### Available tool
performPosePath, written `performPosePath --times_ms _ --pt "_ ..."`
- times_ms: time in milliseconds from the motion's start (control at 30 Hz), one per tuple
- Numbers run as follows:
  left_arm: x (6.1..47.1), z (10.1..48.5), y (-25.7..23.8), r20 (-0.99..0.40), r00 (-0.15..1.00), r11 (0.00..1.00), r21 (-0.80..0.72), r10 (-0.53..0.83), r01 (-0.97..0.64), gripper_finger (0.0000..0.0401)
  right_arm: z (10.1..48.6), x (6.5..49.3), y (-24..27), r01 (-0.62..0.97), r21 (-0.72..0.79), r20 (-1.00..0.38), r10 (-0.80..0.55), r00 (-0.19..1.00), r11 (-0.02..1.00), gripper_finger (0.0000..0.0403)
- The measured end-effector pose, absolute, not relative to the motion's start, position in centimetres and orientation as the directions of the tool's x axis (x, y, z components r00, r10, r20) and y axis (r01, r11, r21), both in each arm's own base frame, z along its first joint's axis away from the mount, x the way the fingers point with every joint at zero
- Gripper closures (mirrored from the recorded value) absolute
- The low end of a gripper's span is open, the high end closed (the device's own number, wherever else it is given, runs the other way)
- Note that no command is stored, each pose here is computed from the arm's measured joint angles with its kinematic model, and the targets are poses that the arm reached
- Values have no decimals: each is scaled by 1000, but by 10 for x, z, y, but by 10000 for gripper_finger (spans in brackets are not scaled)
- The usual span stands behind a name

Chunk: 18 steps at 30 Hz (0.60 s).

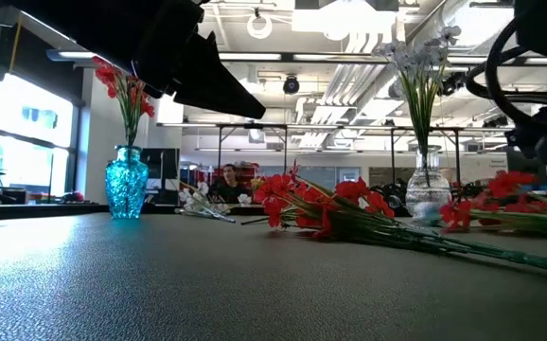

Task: Sort flowers into vase by color
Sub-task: Put the white flower into the transparent vase

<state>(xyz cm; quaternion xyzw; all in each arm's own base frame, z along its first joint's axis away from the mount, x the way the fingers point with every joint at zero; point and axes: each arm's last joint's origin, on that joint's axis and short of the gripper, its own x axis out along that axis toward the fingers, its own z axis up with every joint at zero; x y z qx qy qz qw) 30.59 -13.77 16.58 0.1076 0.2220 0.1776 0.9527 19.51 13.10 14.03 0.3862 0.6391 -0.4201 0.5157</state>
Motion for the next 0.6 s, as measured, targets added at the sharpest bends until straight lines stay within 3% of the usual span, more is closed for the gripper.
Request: performPosePath --times_ms 167,300,433,600 --pt "306 165 -138 -390 839 917 274 381 -290 241 143 192 137 937 -129 -981 98 -169 325 271" --pt "306 165 -138 -391 838 918 269 382 -293 241 143 189 139 932 -138 -979 96 -180 336 259" --pt "306 165 -138 -391 838 918 269 382 -293 241 143 190 140 929 -119 -983 88 -159 351 288" --pt "306 165 -138 -391 838 918 269 382 -292 241 140 192 143 916 -113 -986 73 -152 386 364"
